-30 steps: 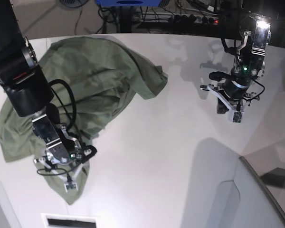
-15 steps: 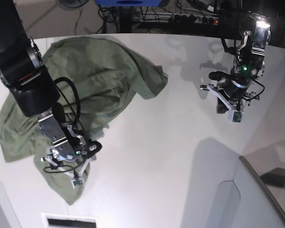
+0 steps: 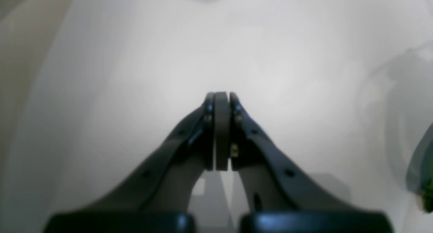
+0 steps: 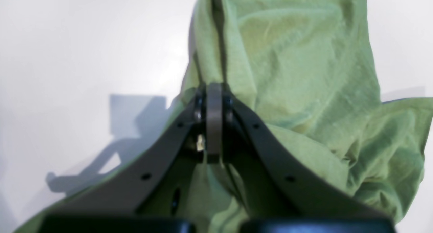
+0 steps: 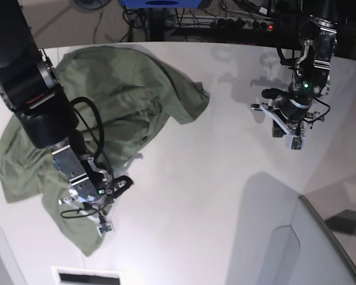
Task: Layout the t-shirt on the table in an organized manner, then fold the t-shirt properly
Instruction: 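Pull the shirt fabric with the right gripper and release it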
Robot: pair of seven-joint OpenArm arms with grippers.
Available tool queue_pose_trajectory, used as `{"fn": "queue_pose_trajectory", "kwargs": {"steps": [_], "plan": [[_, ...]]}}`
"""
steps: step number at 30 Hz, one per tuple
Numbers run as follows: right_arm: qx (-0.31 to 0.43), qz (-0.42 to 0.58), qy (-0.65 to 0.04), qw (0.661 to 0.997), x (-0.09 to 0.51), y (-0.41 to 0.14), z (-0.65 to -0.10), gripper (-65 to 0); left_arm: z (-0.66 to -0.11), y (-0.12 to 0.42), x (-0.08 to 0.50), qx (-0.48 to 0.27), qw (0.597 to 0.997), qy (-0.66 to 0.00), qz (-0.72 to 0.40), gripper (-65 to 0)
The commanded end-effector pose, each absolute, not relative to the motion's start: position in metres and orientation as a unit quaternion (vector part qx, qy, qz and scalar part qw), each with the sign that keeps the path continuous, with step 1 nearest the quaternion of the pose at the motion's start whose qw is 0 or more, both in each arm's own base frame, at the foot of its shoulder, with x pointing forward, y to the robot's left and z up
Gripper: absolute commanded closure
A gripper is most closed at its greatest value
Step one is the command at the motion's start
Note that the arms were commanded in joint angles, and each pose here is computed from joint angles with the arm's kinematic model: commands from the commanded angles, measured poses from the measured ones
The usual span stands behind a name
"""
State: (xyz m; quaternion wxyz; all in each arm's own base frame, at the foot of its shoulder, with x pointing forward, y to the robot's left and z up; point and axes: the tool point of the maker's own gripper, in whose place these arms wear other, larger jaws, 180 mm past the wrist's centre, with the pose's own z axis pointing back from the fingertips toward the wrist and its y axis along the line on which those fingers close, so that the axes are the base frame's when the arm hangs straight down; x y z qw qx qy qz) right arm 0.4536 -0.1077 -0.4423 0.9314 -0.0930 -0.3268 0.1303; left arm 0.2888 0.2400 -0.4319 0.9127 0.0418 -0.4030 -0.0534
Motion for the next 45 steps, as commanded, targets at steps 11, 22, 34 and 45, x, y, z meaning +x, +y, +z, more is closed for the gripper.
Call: {"fn": "queue_pose_trajectory", "kwargs": {"steps": [11, 22, 34, 45], "plan": [[-0.050, 0.157, -0.381, 0.910, 0.486, -0.053, -0.383, -14.1, -0.419, 0.248, 0.299, 0.051, 0.903, -0.424, -0.051, 0.0], [-0.157, 0.203, -0.372, 0.892, 0.486, -0.112, -0.416, -45.9, -0.422, 0.247, 0.297, 0.049, 0.904, -0.421, -0.053, 0.0], [-0.154, 0.209, -0.362, 0.895, 0.483, -0.108, -0.432, 0.0, -0.422, 0.249, 0.297, 0.051, 0.904, -0.421, -0.051, 0.0], [-0.028, 0.257, -0.377, 0.890, 0.456, 0.033, -0.363, 0.0, -0.421, 0.250, 0.298, 0.052, 0.904, -0.422, -0.051, 0.0]]}}
